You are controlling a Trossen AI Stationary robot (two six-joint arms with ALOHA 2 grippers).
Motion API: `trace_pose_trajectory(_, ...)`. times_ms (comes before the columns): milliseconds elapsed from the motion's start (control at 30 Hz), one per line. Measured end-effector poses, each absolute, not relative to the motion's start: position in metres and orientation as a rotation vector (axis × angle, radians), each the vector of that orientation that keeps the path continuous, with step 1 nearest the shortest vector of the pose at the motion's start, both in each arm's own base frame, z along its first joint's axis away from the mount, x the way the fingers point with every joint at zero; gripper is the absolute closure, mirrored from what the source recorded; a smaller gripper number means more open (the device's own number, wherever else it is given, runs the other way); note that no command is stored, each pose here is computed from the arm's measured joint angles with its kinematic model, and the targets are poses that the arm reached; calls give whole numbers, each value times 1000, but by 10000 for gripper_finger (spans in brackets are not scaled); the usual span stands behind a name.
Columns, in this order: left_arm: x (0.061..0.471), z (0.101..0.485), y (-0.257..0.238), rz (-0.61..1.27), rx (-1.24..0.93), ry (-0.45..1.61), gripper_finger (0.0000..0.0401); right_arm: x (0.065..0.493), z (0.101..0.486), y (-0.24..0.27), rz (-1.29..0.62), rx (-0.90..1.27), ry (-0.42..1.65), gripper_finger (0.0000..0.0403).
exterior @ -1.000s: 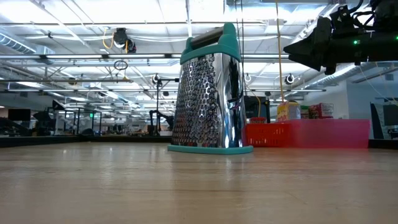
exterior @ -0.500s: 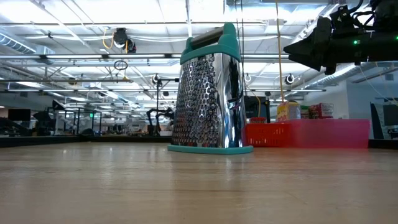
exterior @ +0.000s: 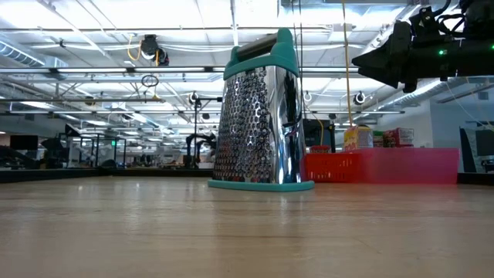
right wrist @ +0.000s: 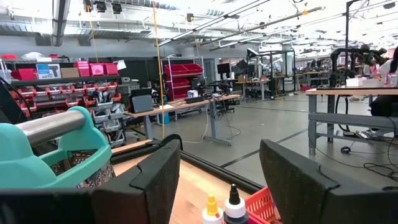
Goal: Pick & Place Kitchen Items
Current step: Put the blue cereal box into the red bin
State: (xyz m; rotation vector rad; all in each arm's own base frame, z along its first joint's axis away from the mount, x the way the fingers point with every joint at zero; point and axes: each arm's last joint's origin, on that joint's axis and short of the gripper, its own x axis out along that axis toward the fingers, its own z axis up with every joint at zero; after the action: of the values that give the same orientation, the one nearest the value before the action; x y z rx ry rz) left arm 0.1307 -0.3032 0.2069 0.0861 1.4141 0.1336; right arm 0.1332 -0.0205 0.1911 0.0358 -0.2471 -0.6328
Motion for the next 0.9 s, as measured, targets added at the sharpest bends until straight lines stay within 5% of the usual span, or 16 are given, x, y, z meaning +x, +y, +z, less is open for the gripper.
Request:
trace_pose_trajectory(200, 133, 207, -301, 148, 81, 1422, 55, 133, 191, -20, -633, 36, -247, 190)
trace_pose_trajectory(633, 142, 207, -294, 184, 94, 1443, 248, 133, 191, -20, -633, 36, -247, 190)
trace_pose_trajectory(900, 143, 207, -294, 154, 152, 1405, 267, 133, 191, -20, -633, 36, -247, 190)
